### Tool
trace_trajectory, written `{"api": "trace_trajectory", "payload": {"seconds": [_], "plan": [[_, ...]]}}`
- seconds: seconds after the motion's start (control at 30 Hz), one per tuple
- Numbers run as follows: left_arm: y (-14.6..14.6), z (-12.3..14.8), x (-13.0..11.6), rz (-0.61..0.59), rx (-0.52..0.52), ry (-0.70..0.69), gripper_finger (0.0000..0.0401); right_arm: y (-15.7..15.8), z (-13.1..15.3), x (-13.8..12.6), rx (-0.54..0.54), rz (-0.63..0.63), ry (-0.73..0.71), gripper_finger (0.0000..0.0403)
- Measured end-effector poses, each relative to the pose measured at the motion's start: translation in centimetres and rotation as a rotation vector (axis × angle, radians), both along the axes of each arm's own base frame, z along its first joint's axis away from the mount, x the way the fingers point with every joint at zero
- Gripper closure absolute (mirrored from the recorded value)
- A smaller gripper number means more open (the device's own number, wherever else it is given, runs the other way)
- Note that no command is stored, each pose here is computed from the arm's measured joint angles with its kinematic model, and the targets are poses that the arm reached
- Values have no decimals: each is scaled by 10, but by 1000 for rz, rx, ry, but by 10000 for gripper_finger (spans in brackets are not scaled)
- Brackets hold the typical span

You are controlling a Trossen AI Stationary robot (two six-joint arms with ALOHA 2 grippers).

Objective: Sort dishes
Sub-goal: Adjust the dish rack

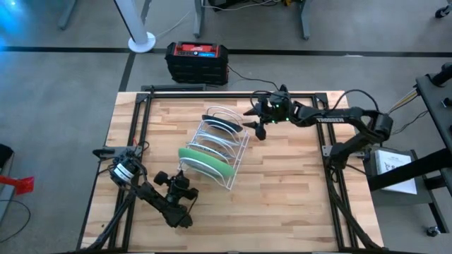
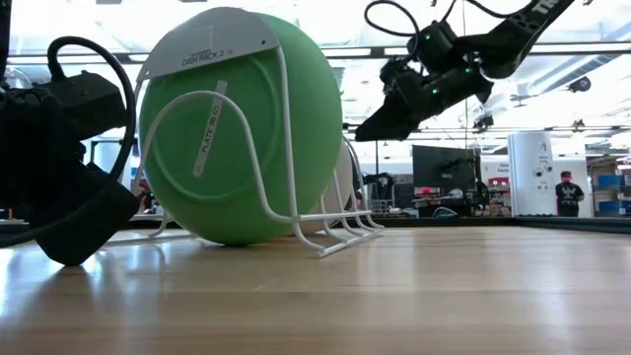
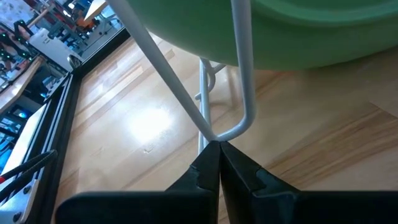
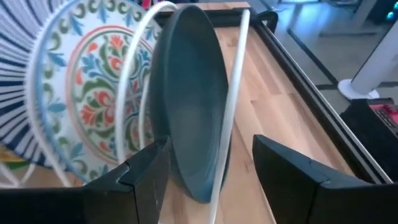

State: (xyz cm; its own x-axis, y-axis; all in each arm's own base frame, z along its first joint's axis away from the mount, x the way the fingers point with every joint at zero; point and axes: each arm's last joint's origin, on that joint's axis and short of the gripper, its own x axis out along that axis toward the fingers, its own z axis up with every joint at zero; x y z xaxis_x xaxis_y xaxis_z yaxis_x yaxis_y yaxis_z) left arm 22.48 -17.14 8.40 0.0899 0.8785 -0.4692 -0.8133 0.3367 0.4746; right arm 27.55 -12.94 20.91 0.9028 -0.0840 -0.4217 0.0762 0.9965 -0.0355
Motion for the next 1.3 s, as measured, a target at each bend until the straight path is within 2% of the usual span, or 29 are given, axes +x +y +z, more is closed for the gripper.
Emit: {"api": "trace_trajectory", "payload": {"seconds": [0.23, 0.37, 0.47, 0.7, 0.87, 1.13, 1.3], "plan": [[0, 0, 0, 1, 0, -4, 401, -14, -8, 18, 23, -46, 26, 197], [0, 0, 0, 3, 0, -6, 401, -18, -11, 27, 27, -46, 35, 221], [1, 0, 0, 12, 0, -20, 401, -21, -13, 31, 34, -46, 49, 262], [3, 1, -1, 35, 12, -20, 401, -21, -14, 35, 40, -26, 65, 390], [1, 3, 0, 75, -18, 43, 401, -22, -12, 33, 71, -55, 61, 391], [-6, 12, 4, 75, -47, 175, 401, -21, -11, 28, 129, -140, 95, 400], [-10, 22, 2, 146, -61, 257, 401, -19, -16, 24, 169, -205, 104, 400]]}}
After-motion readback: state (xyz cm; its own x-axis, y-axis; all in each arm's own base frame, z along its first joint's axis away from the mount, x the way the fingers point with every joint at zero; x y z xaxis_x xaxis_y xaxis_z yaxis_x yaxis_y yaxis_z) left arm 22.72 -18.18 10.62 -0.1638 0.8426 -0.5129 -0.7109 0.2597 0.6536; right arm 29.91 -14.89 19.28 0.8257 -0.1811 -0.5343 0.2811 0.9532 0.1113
